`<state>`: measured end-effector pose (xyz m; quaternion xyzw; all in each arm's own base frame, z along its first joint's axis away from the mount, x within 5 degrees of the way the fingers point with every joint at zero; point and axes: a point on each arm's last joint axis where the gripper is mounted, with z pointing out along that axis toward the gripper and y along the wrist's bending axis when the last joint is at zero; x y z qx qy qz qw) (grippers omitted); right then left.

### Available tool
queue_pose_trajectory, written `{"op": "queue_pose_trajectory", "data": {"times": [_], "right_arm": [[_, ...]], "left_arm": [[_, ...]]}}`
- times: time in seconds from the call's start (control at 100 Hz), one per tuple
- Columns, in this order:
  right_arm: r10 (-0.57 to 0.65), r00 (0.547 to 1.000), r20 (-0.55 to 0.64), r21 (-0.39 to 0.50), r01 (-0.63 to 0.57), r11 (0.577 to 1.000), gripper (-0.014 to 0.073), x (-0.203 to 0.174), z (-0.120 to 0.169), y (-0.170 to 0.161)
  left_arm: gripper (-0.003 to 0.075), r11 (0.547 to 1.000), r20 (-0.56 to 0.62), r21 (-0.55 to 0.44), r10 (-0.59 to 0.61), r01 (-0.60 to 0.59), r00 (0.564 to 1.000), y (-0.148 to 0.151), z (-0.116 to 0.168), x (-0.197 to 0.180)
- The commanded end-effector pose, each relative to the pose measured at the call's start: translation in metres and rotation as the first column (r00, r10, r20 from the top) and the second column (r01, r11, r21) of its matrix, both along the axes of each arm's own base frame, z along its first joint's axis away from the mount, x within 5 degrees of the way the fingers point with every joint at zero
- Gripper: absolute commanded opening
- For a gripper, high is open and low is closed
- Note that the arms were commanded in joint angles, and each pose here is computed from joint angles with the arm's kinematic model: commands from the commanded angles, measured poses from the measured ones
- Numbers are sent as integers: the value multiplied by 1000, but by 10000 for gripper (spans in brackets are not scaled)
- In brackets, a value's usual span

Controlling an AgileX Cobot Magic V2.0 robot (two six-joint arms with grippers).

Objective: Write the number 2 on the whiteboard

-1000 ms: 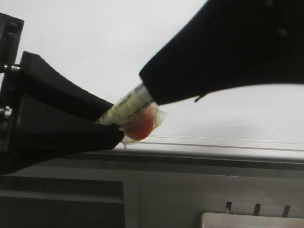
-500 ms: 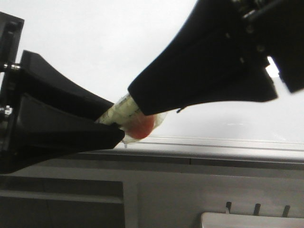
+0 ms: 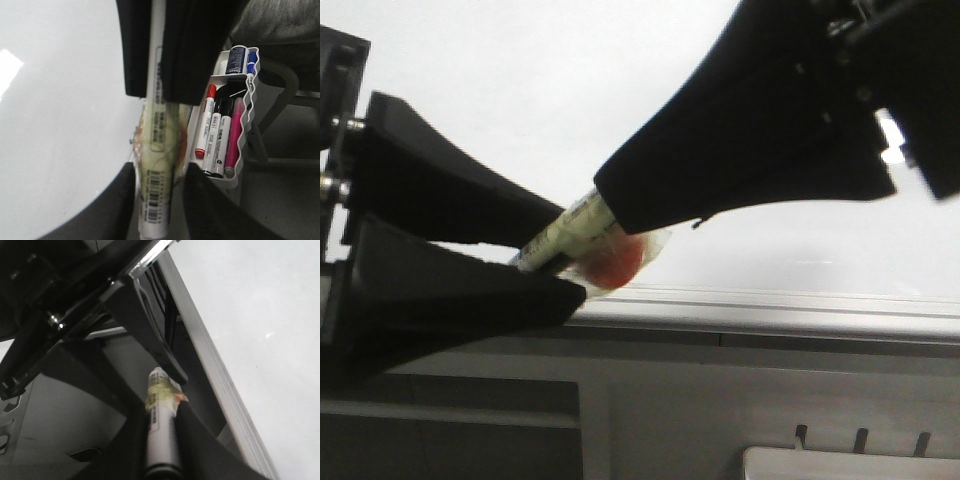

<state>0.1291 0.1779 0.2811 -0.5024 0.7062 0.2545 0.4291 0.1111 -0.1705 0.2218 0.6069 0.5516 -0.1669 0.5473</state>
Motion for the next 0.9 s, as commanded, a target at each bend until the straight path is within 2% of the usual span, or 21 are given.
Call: {"op": "queue_pose_trajectory", "data": {"times": [0.0, 0.04, 0.1, 0.27, 0.36, 0.44, 0.49, 0.52, 0.74, 0.89], "right_arm": [[-28, 999, 34, 57, 26, 998, -71, 3, 15, 1], [-27, 999, 37, 61, 25, 998, -71, 3, 17, 1], [-41, 998, 56, 76, 37, 996, -71, 4, 21, 0], [-131, 981, 142, 153, 109, 982, -71, 11, 43, -4], [-174, 968, 179, 175, 143, 974, -71, 16, 49, -5], [-213, 956, 200, 194, 175, 965, -71, 19, 52, -6], [-226, 952, 206, 200, 185, 962, -71, 20, 52, -6], [-230, 951, 208, 202, 188, 961, -71, 21, 53, -7], [-237, 948, 211, 188, 199, 962, -71, 24, 49, -5], [-302, 921, 244, 221, 251, 942, -71, 29, 53, -8]], "left_arm": [[460, 991, 22, -131, -9, 12, 1000, -3, 20, -2], [503, 989, 8, -147, 18, -17, 1000, 0, 23, -2], [505, 987, 20, -160, 38, -34, 999, 6, 30, -4], [402, 974, 81, -206, 115, -96, 990, 34, 55, -18], [288, 948, 55, -277, 179, -158, 982, 53, 69, -26], [129, 909, -5, -362, 218, -205, 976, 69, 78, -35], [16, 896, 5, -396, 223, -203, 975, 76, 83, -40], [-20, 889, 14, -412, 224, -198, 975, 79, 86, -42], [-20, 861, -11, -456, 246, -224, 969, 85, 89, -44], [-20, 786, -101, -513, 345, -346, 933, 94, 92, -34]]}}
